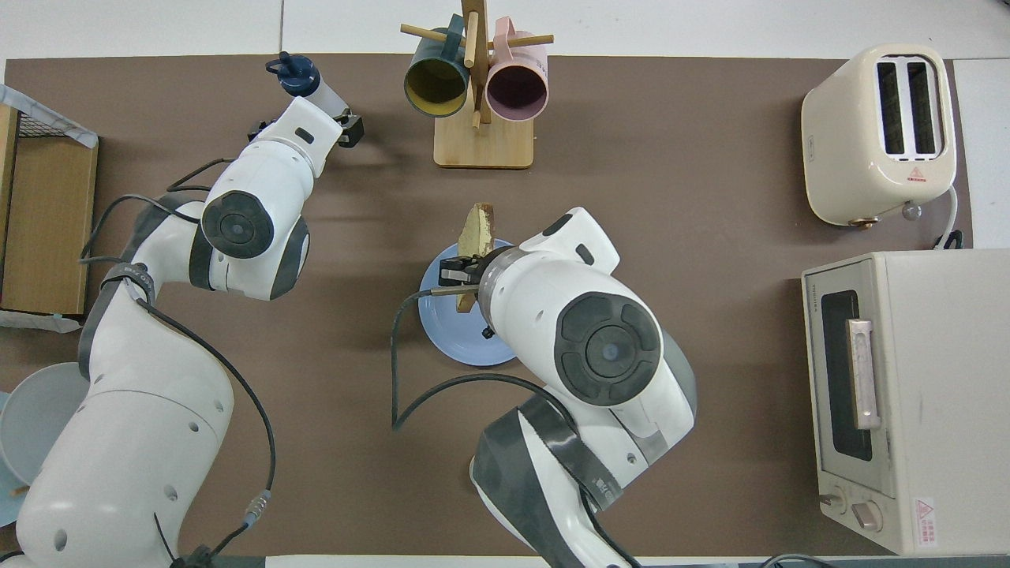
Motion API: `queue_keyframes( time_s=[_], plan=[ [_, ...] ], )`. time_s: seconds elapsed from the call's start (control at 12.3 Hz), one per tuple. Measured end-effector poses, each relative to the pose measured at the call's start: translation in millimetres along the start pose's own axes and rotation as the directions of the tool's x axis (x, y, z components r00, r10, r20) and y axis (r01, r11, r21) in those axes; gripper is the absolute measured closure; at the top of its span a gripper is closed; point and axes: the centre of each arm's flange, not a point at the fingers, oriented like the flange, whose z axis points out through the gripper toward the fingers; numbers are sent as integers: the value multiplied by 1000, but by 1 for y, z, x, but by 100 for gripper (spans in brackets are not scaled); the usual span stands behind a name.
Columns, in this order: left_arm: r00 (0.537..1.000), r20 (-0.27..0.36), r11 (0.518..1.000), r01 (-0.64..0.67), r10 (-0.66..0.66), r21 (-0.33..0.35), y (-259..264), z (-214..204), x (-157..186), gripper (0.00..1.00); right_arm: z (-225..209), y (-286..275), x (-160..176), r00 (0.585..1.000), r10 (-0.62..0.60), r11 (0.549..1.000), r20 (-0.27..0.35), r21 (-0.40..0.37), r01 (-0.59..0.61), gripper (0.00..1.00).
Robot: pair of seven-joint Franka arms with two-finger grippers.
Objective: Put bread on plate and add seasoning
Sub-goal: 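Lower the bread onto the blue plate and open the right gripper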
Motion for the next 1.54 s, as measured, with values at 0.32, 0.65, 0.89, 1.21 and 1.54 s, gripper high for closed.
queue_keyframes(
  time_s=[0.32,0.65,0.89,1.21,1.54],
  plan=[
    [1000,6,1000,0,0,16,-5,8,4,0,39,4,-28,1000,8,1000,8,4,-8,92],
    [1000,9,1000,-3,3,18,-5,12,2,0,53,-8,-51,998,47,999,31,0,-47,92],
    [1000,8,1000,-3,3,18,-4,13,3,0,56,11,-36,997,61,998,38,-31,-59,92],
    [1000,4,1000,-1,1,21,-7,12,6,0,69,42,-32,996,76,995,52,-69,-72,92],
    [1000,5,1000,-6,6,20,-5,13,7,0,89,68,-59,994,103,993,45,-69,-100,92]
  ],
)
